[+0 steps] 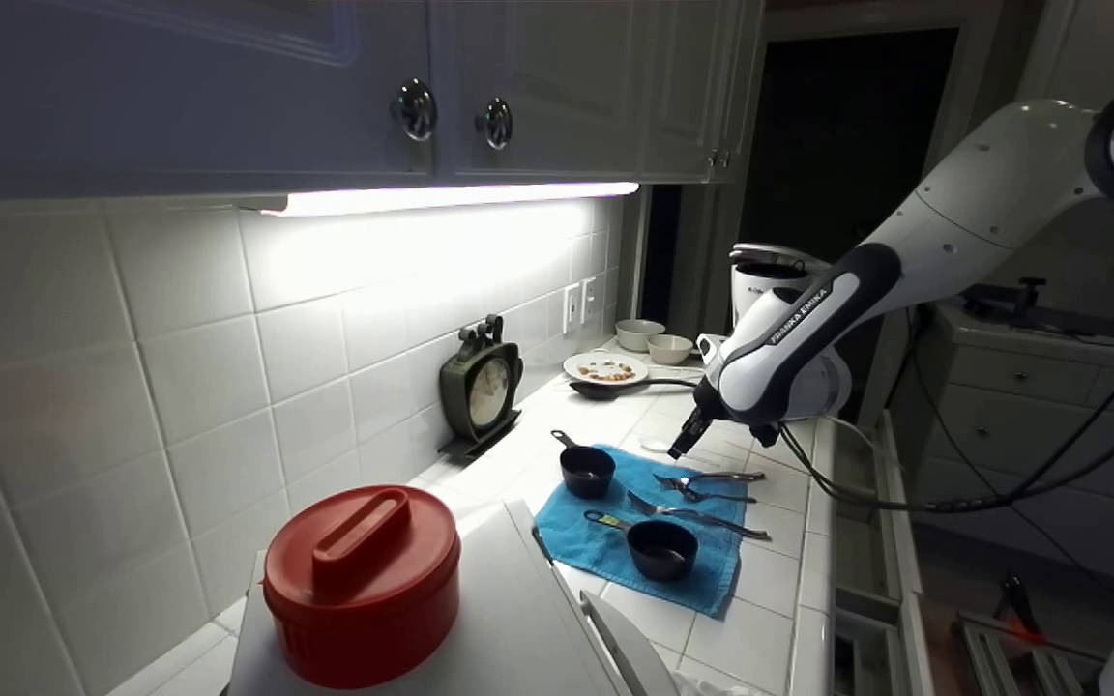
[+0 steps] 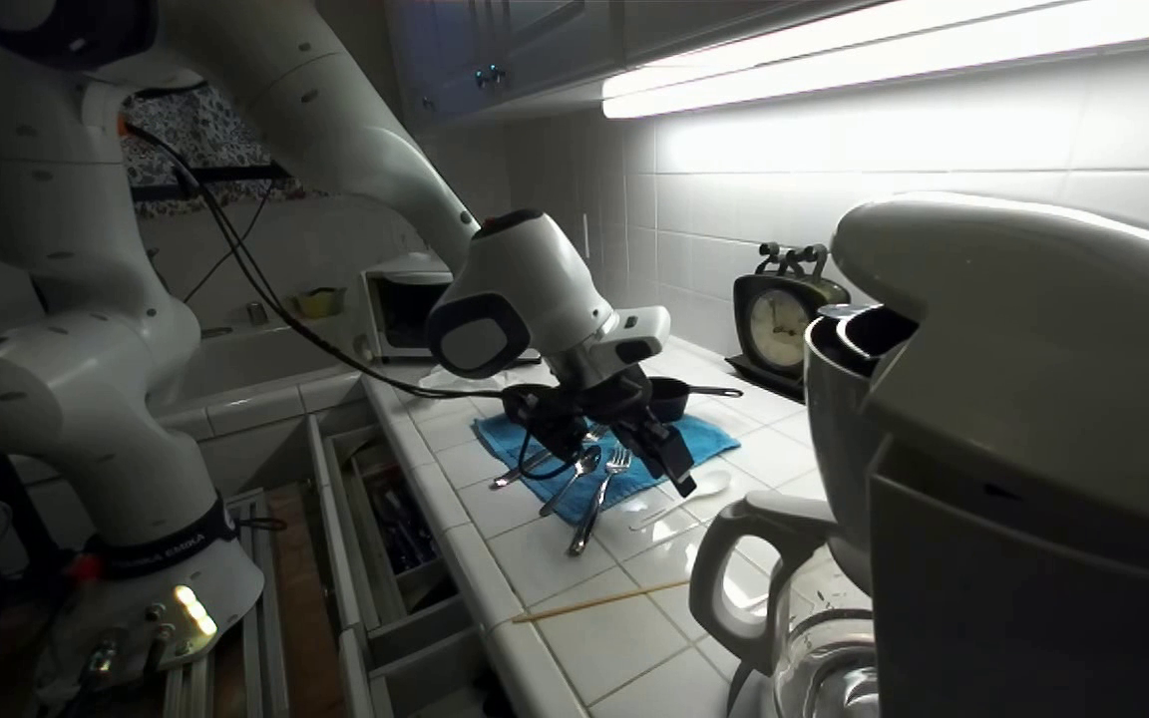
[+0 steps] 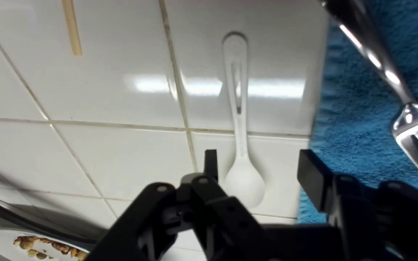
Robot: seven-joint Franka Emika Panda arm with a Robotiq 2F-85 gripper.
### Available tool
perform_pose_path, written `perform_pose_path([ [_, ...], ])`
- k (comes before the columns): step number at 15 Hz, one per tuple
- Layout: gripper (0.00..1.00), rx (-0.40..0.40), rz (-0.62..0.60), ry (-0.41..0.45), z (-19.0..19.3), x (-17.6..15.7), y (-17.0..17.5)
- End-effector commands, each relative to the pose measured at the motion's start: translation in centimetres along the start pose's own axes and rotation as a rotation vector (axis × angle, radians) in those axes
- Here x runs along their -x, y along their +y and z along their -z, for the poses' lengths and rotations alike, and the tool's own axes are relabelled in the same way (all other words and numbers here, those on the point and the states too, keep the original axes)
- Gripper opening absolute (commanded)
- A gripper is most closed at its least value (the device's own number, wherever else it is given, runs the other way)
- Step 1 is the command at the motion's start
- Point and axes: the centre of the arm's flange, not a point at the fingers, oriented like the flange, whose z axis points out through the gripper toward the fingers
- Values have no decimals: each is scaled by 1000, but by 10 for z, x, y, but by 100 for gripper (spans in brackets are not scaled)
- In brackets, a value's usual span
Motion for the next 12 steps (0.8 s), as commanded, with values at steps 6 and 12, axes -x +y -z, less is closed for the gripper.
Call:
perform_pose_path([
  [6, 72, 14, 15, 3, -14, 0, 3],
  [12, 63, 28, 11, -1, -27, -3, 11],
])
